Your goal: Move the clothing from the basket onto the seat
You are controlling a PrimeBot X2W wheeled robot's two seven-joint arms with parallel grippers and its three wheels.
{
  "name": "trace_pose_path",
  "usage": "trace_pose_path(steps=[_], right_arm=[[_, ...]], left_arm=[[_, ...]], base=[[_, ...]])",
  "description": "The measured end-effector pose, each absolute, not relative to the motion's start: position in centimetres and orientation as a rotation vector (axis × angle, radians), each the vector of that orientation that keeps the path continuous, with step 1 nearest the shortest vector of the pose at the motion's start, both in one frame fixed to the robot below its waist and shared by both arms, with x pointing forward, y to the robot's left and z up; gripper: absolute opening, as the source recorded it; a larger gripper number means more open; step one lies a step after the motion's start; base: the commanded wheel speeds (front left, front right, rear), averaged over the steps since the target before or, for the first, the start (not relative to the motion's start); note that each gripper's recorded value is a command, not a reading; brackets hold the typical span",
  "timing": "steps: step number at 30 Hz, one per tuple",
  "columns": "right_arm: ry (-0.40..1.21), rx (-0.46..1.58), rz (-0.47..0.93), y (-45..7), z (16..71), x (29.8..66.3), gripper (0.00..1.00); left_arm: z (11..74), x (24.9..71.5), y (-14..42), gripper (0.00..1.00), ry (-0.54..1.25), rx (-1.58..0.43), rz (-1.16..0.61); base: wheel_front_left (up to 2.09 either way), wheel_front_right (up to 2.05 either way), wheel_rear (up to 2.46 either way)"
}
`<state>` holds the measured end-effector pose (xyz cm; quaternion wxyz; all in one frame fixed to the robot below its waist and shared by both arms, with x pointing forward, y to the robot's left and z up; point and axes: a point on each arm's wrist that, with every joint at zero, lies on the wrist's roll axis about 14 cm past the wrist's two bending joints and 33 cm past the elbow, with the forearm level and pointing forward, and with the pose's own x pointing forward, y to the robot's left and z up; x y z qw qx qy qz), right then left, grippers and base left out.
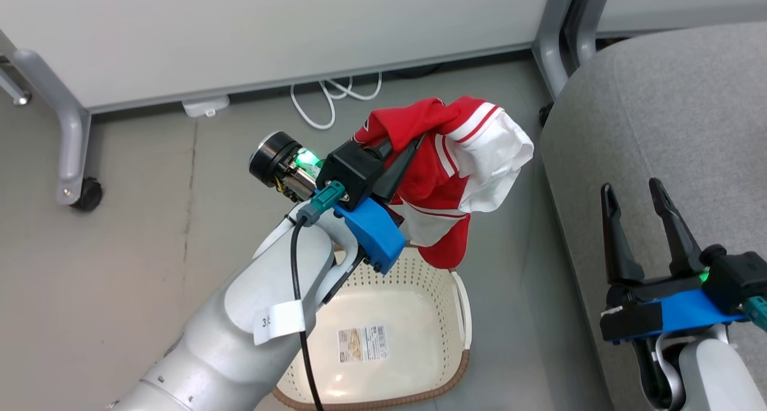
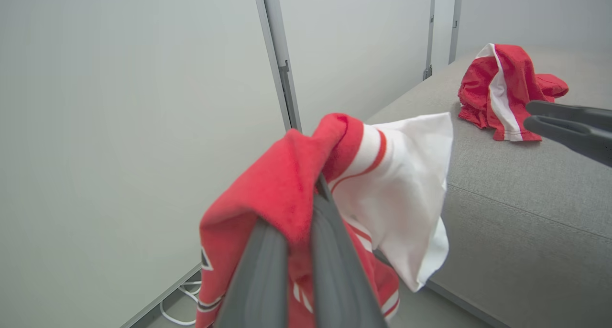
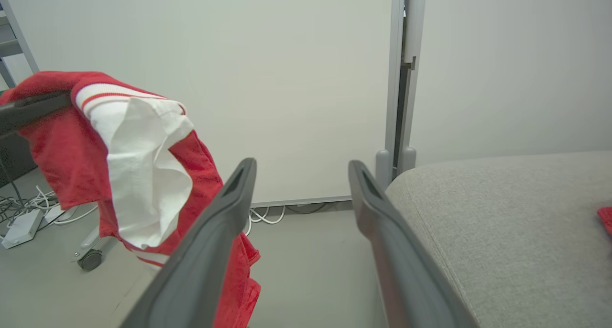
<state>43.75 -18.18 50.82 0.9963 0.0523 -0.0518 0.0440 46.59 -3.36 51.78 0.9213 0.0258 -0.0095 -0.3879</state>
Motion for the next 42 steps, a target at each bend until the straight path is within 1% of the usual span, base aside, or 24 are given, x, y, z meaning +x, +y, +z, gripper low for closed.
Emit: trace_pose_path(steps=[9, 21, 33, 42], right_arm=[[-0.120, 0.109, 0.080, -18.2, 51.8, 41.5, 1.00], [-0.140, 0.116, 0.084, -17.9, 52.6, 39.2, 1.00], [-0.147, 0.118, 0.112, -16.8, 52.9, 38.9, 1.00], [-0.152, 0.120, 0.218, -13.4, 53.3, 39.4, 1.00]], left_arm=[[56.3, 45.5, -3.2, 0.00, -0.129, 0.070, -0.784], [59.9, 43.3, -2.9, 0.00, -0.212, 0.082, -0.776], [59.9, 42.8, -2.4, 0.00, -0.210, 0.082, -0.767], [59.3, 43.1, -2.4, 0.00, -0.196, 0.074, -0.766]], base=[[0.00, 0.00, 0.00], [0.00, 0.00, 0.00], [0.00, 0.00, 0.00], [0.00, 0.00, 0.00]])
